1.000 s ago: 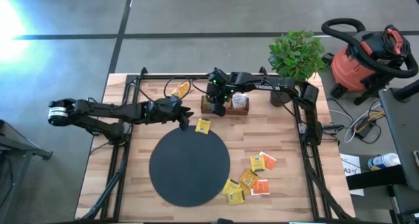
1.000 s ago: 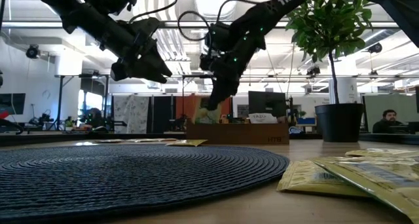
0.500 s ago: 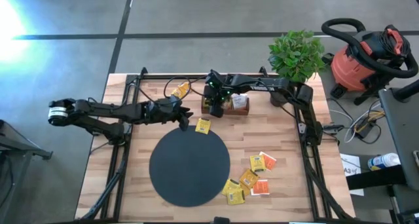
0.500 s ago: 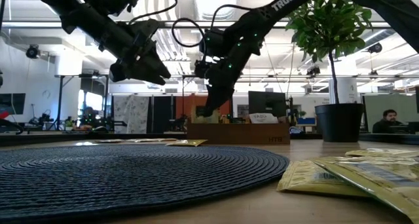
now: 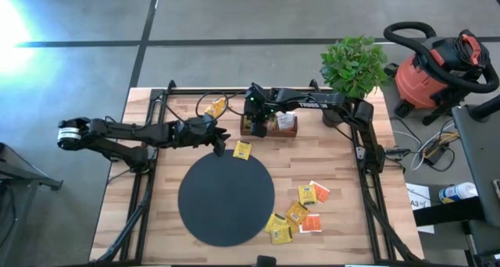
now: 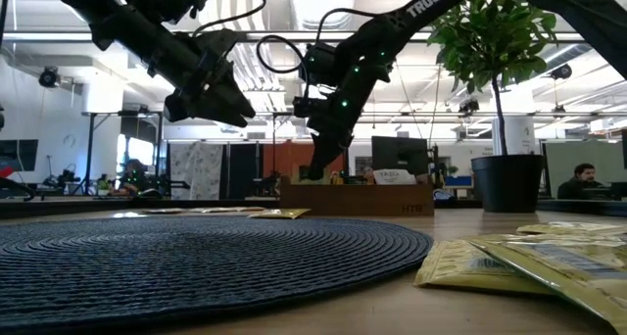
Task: Pick & Place Tea
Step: Put the yellow tea bag into the left section of the wooden organizer
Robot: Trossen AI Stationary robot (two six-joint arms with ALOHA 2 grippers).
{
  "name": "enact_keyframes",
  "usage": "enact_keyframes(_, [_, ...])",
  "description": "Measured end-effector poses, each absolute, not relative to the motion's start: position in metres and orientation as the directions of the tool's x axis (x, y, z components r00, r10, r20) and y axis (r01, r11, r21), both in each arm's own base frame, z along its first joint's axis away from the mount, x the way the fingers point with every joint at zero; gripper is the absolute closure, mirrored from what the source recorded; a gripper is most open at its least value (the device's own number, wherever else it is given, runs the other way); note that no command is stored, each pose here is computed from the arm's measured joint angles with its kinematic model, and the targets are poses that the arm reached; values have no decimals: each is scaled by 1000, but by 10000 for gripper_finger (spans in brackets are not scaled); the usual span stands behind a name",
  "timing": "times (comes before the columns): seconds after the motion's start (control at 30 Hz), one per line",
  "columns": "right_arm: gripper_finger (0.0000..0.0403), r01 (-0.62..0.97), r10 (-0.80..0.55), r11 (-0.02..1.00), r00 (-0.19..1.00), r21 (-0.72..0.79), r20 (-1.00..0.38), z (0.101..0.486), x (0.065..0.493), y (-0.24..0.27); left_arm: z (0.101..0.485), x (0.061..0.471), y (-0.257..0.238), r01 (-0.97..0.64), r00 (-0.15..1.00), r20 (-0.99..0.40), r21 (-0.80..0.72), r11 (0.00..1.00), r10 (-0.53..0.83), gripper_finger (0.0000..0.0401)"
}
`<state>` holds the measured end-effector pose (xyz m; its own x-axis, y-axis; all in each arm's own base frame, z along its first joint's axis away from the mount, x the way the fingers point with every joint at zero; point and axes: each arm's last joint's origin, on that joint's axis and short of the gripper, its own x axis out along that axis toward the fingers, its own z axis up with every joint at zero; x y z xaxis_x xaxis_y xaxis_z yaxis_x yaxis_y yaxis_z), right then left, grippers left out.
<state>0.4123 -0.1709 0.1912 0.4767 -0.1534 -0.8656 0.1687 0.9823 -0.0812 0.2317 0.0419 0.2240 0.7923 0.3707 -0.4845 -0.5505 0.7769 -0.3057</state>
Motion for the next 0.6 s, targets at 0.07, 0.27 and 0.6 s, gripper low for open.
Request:
enact_keyframes(0.07, [349, 170, -159, 982, 487, -85, -859, 192, 413, -171, 223, 231, 42, -551, 792, -486, -305, 777, 371, 266])
enact_keyframes(0.27, [349, 184, -170, 979, 519, -85, -837, 197, 416, -171, 216, 228, 41, -565, 779, -507, -313, 763, 369, 266])
enact_keyframes(0.6, [348, 185, -172, 979, 516, -87, -839, 211, 418, -171, 214, 228, 41, -573, 778, -511, -335, 748, 366, 266])
